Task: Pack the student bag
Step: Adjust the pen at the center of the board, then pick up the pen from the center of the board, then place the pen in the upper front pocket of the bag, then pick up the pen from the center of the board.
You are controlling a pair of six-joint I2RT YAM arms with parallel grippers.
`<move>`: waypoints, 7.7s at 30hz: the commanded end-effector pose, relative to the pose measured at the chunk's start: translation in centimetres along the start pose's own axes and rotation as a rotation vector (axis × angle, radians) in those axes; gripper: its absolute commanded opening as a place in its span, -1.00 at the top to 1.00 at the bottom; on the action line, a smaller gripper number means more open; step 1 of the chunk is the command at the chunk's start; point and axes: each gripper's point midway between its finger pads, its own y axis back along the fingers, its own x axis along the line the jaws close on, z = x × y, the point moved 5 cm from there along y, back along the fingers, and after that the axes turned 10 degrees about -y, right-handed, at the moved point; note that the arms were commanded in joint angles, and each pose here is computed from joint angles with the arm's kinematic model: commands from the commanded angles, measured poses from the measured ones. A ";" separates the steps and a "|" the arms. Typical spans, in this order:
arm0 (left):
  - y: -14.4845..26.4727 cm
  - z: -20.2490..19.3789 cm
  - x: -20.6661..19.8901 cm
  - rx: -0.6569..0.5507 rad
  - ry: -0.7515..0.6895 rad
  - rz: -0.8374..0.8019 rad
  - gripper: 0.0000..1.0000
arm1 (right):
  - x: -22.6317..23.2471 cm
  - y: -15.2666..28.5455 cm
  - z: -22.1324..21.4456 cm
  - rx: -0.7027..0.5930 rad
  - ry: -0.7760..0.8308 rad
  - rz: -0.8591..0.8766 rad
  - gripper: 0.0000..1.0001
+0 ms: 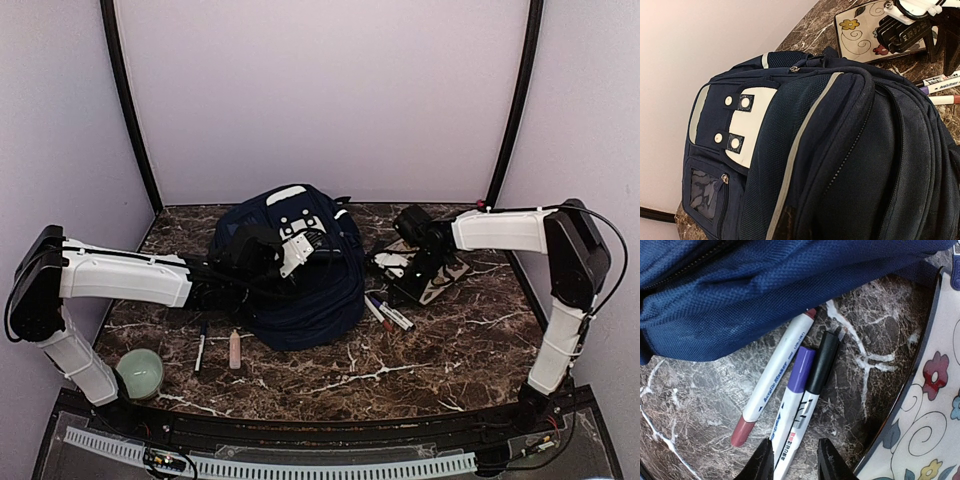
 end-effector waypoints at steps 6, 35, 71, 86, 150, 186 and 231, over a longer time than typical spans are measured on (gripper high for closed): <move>1.9 1.2 1.8 -0.066 0.075 0.042 1.00 | -0.7 -1.3 -0.1 0.016 -0.045 -0.021 0.40; 2.0 1.5 1.7 -0.091 0.115 0.030 0.99 | -1.3 -2.4 -0.4 0.095 -0.118 -0.091 0.77; 3.7 7.6 6.7 -0.260 0.306 -0.113 0.99 | 7.8 10.1 7.6 -0.344 0.573 -0.165 0.92; 4.2 8.7 8.5 -0.299 0.363 -0.257 1.00 | 13.9 7.1 13.0 -0.446 0.984 -0.530 0.92; 0.6 3.8 6.8 -0.144 0.426 -0.259 1.00 | 10.8 5.1 -1.9 -0.266 0.516 -0.167 0.21; 1.8 2.6 6.0 -0.140 0.454 -0.279 0.99 | -0.3 -2.0 -0.5 -0.020 -0.097 0.024 0.31; 1.2 2.0 5.5 -0.120 0.448 -0.283 0.99 | -1.4 -3.3 -2.5 0.182 -0.082 -0.218 0.52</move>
